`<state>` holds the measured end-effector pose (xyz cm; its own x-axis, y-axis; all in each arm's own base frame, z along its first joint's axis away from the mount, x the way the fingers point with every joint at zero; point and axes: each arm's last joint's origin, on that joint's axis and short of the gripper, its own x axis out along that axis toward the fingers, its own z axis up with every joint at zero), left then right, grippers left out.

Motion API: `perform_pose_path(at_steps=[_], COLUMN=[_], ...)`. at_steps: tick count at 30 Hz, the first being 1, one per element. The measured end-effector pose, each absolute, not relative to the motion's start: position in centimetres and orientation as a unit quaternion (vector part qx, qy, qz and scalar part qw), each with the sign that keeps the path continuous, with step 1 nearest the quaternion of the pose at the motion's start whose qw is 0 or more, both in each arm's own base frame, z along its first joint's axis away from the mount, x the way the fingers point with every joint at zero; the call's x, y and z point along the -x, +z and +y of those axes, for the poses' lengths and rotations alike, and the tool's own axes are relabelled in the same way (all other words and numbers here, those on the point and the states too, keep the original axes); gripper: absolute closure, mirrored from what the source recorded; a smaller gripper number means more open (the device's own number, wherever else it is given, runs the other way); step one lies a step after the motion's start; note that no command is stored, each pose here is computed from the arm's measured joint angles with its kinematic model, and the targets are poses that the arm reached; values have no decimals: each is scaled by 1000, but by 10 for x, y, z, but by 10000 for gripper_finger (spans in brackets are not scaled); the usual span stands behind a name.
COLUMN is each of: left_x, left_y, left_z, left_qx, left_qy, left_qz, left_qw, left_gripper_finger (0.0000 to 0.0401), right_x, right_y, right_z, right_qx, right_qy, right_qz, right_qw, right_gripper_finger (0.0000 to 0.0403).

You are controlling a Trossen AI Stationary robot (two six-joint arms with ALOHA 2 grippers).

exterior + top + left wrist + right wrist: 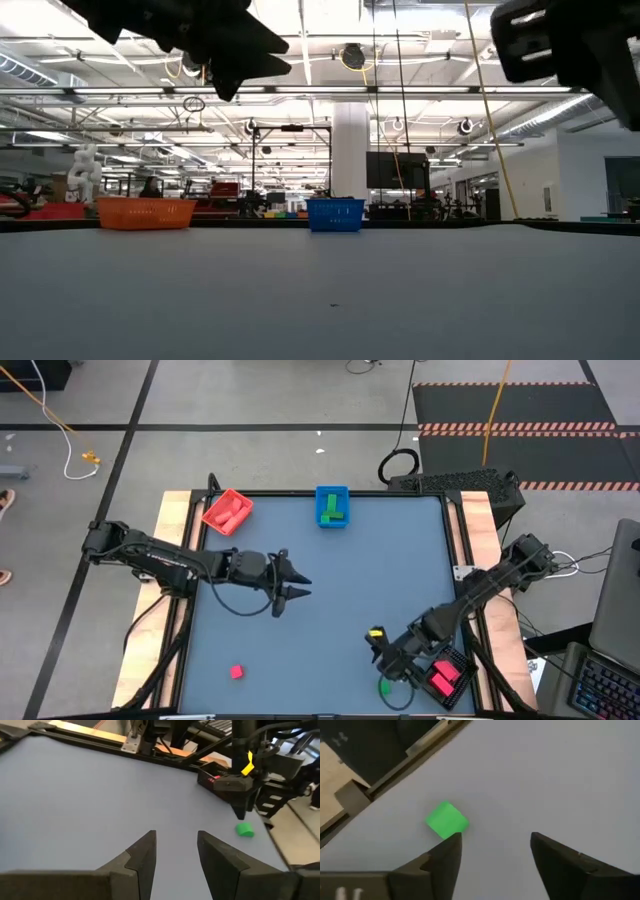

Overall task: Sort & place blocks by color
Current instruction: Put the green block into the blue bin

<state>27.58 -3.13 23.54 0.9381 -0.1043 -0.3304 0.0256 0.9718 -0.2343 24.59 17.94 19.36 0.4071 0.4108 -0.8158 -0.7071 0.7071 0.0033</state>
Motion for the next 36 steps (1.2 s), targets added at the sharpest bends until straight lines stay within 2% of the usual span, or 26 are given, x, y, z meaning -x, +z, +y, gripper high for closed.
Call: perform_pose_path(at_steps=[4,7,13,25,36], left_x=[-275,-273,-269,-260,-251], left_y=[235,235,235,241,243], left_z=[-39,-47,-65,-95,-115], left_qx=[134,145,188,277,289], left_qy=[-37,-28,-5,42,70], left_qz=[175,177,172,121,96], left_qw=[975,973,967,952,950], left_gripper_finger=[256,256,256,256,256], right_x=[-244,-242,-235,-237,-241], right_y=[194,195,197,171,153], right_z=[183,188,200,215,220], right_qx=[190,202,233,288,340], right_qy=[355,368,404,471,513], right_qz=[415,401,368,354,325], right_qw=[816,814,804,755,718], right_gripper_finger=[133,121,120,121,122])
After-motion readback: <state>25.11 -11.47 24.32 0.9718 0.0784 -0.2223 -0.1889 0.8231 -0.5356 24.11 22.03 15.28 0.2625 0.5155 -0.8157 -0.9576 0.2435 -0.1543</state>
